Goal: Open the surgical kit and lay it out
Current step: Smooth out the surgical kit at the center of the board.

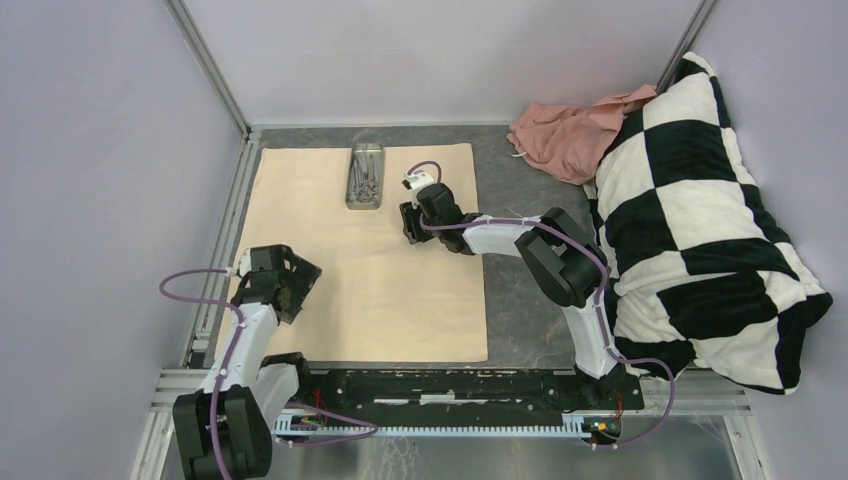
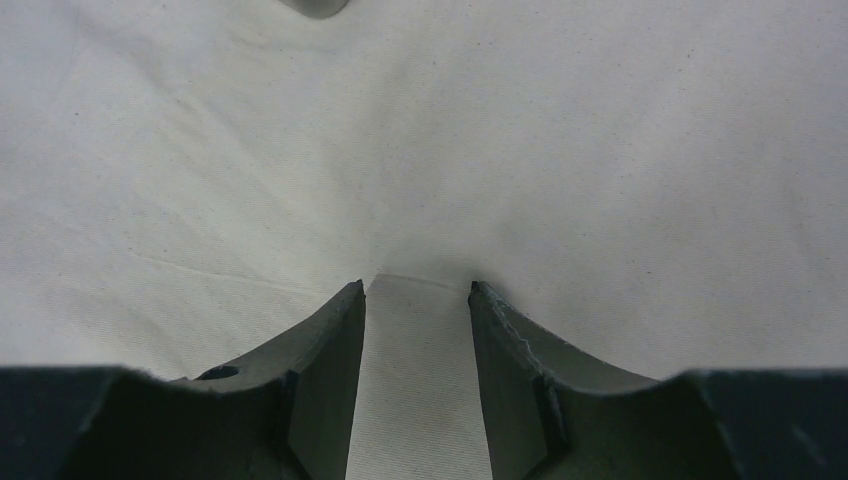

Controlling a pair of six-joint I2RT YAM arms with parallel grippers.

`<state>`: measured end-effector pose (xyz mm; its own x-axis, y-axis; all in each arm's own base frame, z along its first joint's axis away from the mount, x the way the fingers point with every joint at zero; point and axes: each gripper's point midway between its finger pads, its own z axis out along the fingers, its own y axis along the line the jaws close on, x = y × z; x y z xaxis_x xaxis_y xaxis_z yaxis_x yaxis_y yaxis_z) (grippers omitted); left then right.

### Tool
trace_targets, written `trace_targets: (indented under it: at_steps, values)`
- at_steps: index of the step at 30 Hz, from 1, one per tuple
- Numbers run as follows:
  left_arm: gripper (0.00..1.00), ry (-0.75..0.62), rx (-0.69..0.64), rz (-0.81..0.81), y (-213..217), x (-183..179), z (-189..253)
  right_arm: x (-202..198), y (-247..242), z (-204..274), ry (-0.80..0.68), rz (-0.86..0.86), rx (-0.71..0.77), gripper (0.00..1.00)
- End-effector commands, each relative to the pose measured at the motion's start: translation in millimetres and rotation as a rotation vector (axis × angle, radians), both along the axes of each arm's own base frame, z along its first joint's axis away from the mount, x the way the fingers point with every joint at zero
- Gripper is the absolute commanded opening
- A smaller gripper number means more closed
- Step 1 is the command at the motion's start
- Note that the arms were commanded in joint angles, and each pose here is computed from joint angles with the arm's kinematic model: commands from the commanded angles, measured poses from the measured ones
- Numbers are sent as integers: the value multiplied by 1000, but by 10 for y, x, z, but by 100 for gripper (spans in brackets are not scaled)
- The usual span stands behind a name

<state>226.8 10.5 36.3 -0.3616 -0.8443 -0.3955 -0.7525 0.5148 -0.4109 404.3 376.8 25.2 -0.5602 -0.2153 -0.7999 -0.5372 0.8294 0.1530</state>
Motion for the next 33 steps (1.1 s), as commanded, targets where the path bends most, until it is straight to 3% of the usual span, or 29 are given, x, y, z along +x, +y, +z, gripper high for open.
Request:
trace_targets:
  at_steps: [1,5,9,15,19,25,33]
  values:
    - [100,-70,54,-16,75,132,358,-61,-166,-310,67,-4,-93,51]
    - [100,-220,112,-152,51,543,837,-37,-53,-112,28,35,-94,52]
    - [100,-261,164,-196,120,916,1076,-72,62,159,-68,81,-145,60]
    - [100,-283,212,-171,279,1430,1111,-191,208,417,-181,138,-254,77]
    - [100,-272,221,-165,351,1721,1019,-334,345,505,-221,190,-288,83]
    - [100,-162,249,-171,467,1732,540,-545,464,366,-211,213,-337,85]
    - [100,-65,234,-83,690,1559,218,-867,223,124,-181,173,-466,86]
